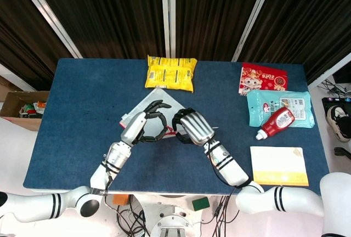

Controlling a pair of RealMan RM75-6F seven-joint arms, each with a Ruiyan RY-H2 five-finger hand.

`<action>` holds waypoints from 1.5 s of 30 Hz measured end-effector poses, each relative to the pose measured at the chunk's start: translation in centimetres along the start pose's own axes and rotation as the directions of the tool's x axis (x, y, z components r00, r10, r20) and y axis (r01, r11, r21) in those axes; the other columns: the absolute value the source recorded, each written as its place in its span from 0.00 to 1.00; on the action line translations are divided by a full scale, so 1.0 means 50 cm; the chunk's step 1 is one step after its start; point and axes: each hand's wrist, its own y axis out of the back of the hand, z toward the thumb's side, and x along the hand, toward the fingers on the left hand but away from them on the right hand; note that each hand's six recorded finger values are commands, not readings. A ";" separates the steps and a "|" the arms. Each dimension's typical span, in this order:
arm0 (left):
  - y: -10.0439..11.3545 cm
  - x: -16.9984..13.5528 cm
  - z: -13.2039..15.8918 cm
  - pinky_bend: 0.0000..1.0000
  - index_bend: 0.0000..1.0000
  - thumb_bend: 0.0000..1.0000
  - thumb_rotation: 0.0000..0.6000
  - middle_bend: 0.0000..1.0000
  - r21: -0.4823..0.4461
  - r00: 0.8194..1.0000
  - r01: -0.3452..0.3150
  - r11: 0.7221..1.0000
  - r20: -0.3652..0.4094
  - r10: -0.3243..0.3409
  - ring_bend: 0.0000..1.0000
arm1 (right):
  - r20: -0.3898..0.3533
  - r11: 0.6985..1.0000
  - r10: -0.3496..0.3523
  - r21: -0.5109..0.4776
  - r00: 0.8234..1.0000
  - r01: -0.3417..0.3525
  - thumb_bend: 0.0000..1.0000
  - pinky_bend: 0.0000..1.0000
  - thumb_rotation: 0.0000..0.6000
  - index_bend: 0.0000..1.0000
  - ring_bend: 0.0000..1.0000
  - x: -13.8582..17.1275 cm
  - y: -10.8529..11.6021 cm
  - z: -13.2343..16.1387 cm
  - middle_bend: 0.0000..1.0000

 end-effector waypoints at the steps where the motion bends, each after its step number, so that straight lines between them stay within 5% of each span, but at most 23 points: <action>1: 0.000 0.000 -0.002 0.14 0.65 0.57 1.00 0.19 0.001 1.000 0.000 1.000 -0.001 0.000 0.06 | 0.000 1.000 0.000 0.002 1.000 0.000 0.48 0.34 1.00 0.68 0.28 0.001 0.000 -0.001 0.47; 14: -0.016 -0.014 -0.057 0.14 0.64 0.57 1.00 0.19 -0.022 0.997 0.016 1.000 -0.080 -0.018 0.06 | 0.002 1.000 -0.018 0.012 1.000 0.018 0.61 0.37 1.00 0.73 0.33 0.014 0.015 -0.011 0.50; 35: -0.024 -0.053 -0.125 0.14 0.64 0.57 1.00 0.19 -0.016 0.985 0.028 0.999 -0.171 -0.030 0.06 | 0.005 0.997 -0.077 0.010 0.997 0.077 0.63 0.42 1.00 0.76 0.34 0.036 0.048 -0.023 0.52; 45: -0.010 -0.066 -0.163 0.14 0.64 0.57 1.00 0.19 0.068 0.978 0.022 0.997 -0.208 -0.007 0.06 | -0.010 0.995 -0.097 0.015 0.995 0.097 0.64 0.42 1.00 0.76 0.34 0.050 0.068 -0.022 0.52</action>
